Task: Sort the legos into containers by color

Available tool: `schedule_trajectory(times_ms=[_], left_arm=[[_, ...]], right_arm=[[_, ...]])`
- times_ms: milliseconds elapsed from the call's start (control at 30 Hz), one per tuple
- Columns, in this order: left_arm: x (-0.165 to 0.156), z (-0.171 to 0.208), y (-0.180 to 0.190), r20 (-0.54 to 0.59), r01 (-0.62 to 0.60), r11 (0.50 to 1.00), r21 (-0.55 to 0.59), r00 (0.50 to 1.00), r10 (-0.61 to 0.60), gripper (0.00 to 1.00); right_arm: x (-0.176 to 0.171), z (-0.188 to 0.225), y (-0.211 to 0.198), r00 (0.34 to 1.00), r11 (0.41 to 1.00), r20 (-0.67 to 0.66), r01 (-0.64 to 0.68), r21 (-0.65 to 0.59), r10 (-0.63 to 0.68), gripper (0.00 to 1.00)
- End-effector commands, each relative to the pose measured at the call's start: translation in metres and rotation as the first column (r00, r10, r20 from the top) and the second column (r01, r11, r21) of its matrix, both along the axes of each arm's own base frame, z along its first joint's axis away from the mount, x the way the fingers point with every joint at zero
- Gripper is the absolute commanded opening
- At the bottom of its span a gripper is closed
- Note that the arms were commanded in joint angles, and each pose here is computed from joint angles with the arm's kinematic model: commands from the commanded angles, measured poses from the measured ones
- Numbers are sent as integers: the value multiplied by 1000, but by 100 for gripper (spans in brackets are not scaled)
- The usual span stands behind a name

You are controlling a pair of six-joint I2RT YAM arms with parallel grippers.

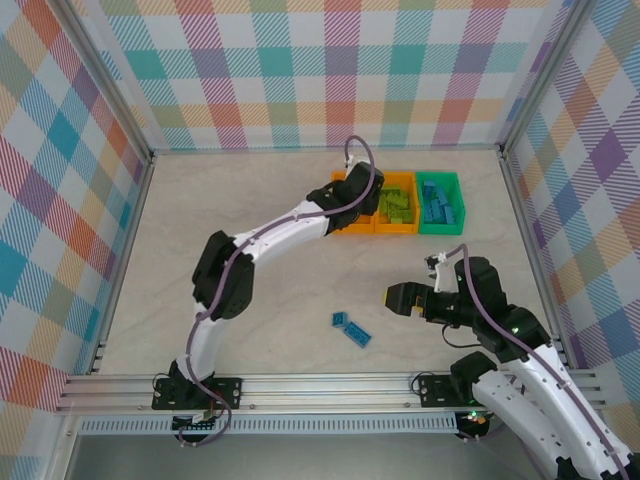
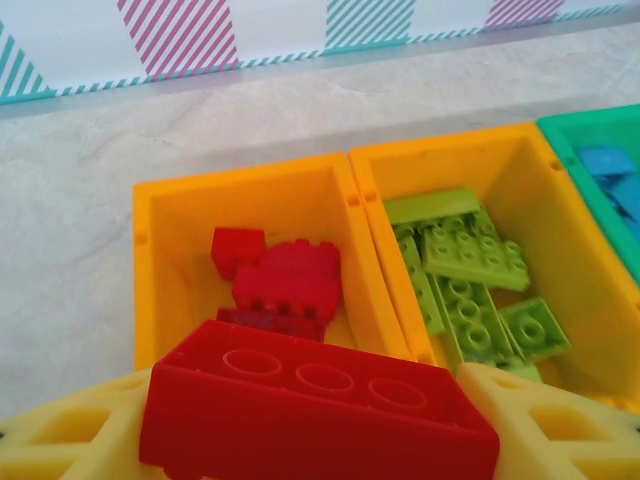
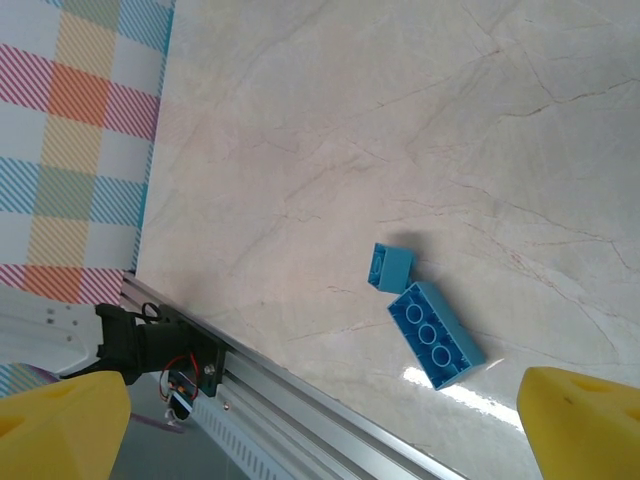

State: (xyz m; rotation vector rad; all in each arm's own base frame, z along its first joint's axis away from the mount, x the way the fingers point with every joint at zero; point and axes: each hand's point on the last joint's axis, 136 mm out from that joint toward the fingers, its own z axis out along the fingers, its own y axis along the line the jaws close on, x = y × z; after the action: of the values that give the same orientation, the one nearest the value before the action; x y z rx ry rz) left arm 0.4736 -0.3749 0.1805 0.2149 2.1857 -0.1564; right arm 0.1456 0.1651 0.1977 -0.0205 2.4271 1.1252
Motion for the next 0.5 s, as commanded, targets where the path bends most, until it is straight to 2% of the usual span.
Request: schedule_trajectory(times_ms=[0,67,233,333,467], left_arm=[[26,-6,12,-8,-14,999,38,1000,14,50],[33,-6,8,-19,4,1000,4,1000,-4,54],[30,12,1,-19,46,998,-50,999,-47,76],[20,32,5,-12,58,995,-86,998,-59,79],[-8,65,12,20,97,984,-148,995,-95,79]], right_arm=[[-6,4,-3,1000,1000,6,3,6,-3,100],[-8,4,-6,1000,1000,4,11,-3,-11,100],[-9,-3,-10,1000,999,-10,25,-24,-25,100],[-8,-4,-9,1000,1000,-13,23,-21,-24,100],[-7,-7,-8,999,999,-27,20,-33,-21,100]])
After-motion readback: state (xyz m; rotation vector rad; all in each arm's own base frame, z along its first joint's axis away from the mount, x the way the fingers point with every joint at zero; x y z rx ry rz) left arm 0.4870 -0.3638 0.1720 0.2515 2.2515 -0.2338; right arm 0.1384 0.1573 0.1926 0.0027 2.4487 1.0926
